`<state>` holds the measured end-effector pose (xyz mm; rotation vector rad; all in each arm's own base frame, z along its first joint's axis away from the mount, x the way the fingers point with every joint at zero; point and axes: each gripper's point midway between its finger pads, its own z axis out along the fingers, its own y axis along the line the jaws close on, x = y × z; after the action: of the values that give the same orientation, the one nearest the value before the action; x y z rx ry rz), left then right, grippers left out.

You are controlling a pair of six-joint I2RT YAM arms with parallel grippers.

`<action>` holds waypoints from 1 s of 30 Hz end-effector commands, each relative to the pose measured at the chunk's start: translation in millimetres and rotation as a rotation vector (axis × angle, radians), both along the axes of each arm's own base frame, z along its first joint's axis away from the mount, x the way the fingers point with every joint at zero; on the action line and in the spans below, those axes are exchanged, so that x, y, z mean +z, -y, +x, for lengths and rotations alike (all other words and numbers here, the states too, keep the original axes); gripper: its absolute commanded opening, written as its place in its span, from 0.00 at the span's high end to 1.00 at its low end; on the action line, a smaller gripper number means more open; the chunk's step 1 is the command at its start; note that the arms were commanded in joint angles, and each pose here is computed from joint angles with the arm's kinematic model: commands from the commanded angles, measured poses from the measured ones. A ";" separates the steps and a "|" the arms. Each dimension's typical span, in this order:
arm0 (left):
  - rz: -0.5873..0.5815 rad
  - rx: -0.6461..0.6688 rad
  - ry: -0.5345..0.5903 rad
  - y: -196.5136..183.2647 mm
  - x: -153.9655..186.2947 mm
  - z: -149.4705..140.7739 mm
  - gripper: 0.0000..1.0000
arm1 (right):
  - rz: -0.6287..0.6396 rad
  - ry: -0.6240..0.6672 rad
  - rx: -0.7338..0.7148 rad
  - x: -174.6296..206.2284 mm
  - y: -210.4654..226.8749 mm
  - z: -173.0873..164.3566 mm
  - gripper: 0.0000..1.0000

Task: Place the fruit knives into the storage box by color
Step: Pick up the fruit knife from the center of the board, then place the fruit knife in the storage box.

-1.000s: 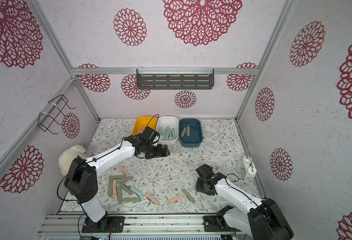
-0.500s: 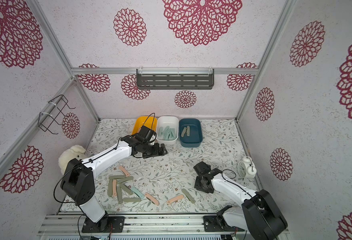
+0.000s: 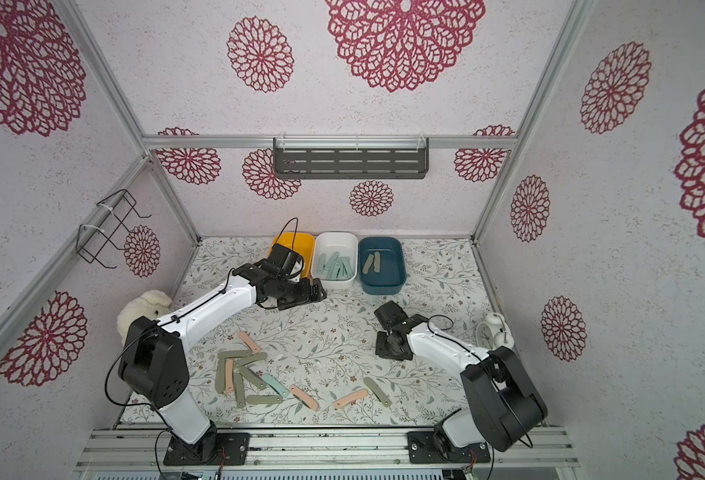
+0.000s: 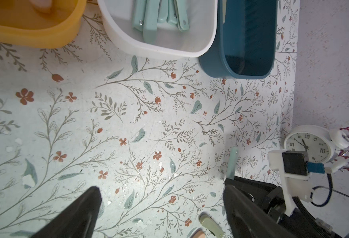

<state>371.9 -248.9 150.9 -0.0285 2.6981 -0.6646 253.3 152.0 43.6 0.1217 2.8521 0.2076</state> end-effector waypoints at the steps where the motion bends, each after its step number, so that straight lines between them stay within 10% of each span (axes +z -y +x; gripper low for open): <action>1: -0.003 0.018 0.003 -3.0 6.8 7.5 0.03 | 0.020 0.053 0.077 16.5 -15.7 17.7 0.77; 30: -0.020 0.099 0.008 -36.4 20.0 43.1 0.03 | 0.090 0.278 0.278 80.2 -138.1 215.9 0.78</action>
<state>410.5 -214.4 171.2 -0.1698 2.6536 -0.6577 454.8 287.3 129.1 -0.2098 2.5555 0.3937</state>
